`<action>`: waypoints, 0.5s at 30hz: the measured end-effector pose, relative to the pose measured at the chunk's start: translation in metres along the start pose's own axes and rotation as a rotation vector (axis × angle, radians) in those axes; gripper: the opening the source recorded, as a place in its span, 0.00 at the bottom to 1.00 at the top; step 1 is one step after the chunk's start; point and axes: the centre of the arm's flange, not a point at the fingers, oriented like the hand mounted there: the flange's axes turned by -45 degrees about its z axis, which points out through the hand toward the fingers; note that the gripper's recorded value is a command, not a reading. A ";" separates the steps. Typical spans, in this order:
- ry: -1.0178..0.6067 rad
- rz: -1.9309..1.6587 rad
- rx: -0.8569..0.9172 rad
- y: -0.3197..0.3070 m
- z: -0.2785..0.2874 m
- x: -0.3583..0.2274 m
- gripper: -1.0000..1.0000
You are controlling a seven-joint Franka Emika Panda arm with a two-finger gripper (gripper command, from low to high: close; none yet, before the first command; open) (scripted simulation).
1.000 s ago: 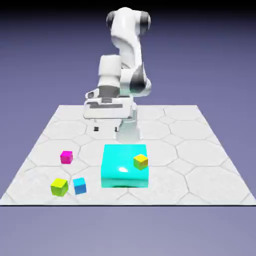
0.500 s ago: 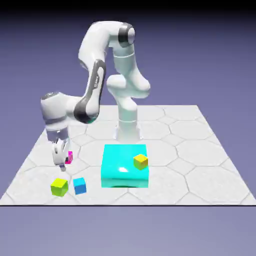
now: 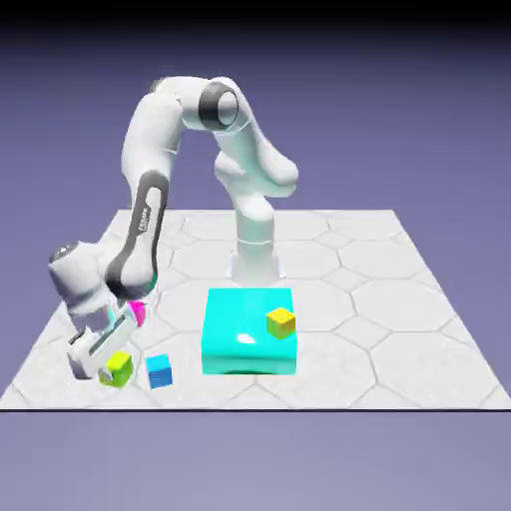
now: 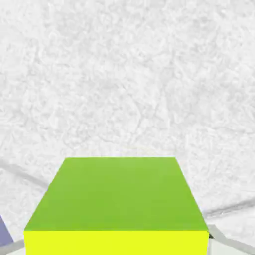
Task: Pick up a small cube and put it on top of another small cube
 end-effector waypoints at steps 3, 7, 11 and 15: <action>0.028 -0.094 -0.026 0.013 -0.007 0.006 0.00; 0.069 -0.279 -0.083 0.040 -0.022 0.017 0.00; 0.090 -0.460 -0.142 0.068 -0.036 0.026 0.00; 0.093 -0.637 -0.201 0.097 -0.049 0.034 0.00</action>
